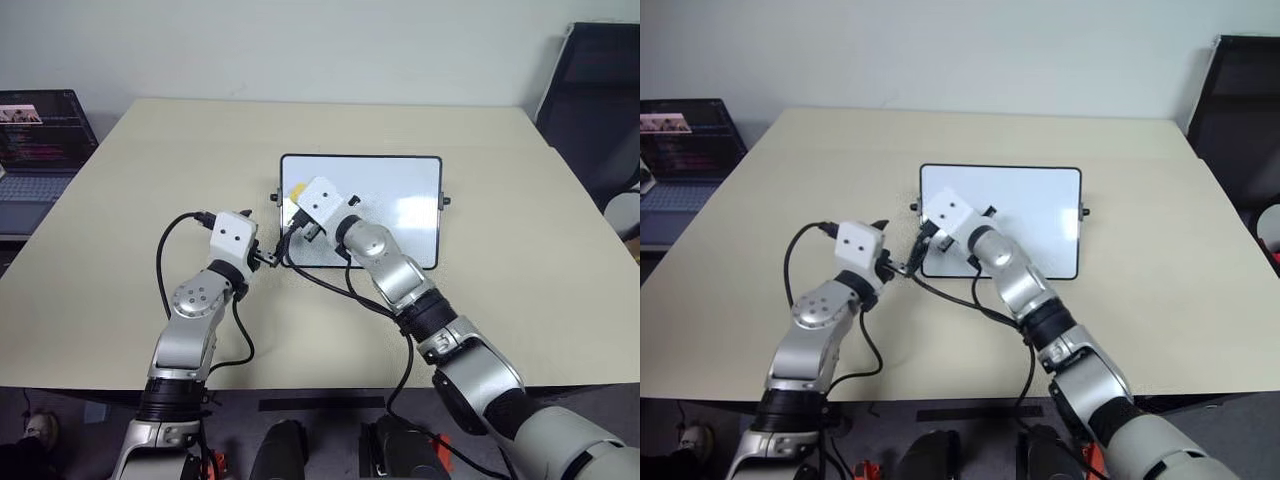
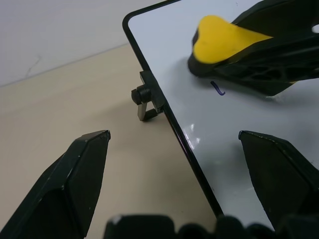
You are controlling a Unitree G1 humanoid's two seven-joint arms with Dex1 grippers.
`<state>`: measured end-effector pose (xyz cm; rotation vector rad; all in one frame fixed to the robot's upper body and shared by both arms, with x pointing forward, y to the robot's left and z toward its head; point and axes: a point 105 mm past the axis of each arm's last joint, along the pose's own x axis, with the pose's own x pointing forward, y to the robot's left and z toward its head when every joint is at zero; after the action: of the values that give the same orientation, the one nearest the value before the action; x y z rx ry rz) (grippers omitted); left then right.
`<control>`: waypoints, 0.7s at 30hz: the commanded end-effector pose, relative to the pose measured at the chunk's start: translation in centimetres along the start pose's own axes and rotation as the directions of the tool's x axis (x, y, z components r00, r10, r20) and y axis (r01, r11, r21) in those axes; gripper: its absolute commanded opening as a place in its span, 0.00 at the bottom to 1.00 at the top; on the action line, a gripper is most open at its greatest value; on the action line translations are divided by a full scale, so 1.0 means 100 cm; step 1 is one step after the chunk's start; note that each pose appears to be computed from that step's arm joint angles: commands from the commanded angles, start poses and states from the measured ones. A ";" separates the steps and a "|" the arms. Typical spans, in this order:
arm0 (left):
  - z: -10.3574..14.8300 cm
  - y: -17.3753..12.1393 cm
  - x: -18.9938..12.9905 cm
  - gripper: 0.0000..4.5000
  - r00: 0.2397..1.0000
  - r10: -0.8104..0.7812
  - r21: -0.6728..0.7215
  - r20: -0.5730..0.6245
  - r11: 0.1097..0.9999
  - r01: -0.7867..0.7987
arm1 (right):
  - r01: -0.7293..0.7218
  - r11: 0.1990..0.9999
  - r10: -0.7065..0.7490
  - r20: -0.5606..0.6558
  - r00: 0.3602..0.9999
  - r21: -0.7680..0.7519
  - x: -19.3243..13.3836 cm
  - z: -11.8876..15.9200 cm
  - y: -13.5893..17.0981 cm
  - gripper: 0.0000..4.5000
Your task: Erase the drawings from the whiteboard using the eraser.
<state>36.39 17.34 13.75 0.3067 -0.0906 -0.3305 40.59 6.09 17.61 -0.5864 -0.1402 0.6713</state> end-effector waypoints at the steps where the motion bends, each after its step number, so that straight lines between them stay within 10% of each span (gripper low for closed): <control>1: 0.013 0.005 -0.006 1.00 0.998 0.024 0.019 0.049 1.000 -0.025 | 0.005 0.999 -0.004 0.031 1.000 -0.033 0.005 0.020 -0.001 0.21; 21: 0.015 -0.006 0.003 1.00 0.998 -0.006 -0.001 0.062 1.000 0.006 | 0.050 0.998 -0.039 -0.259 0.965 0.038 -0.038 -0.064 -0.033 0.21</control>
<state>36.14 16.93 13.76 0.2899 -0.1006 -0.3260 40.77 1.26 15.19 -0.6328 0.0436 0.6178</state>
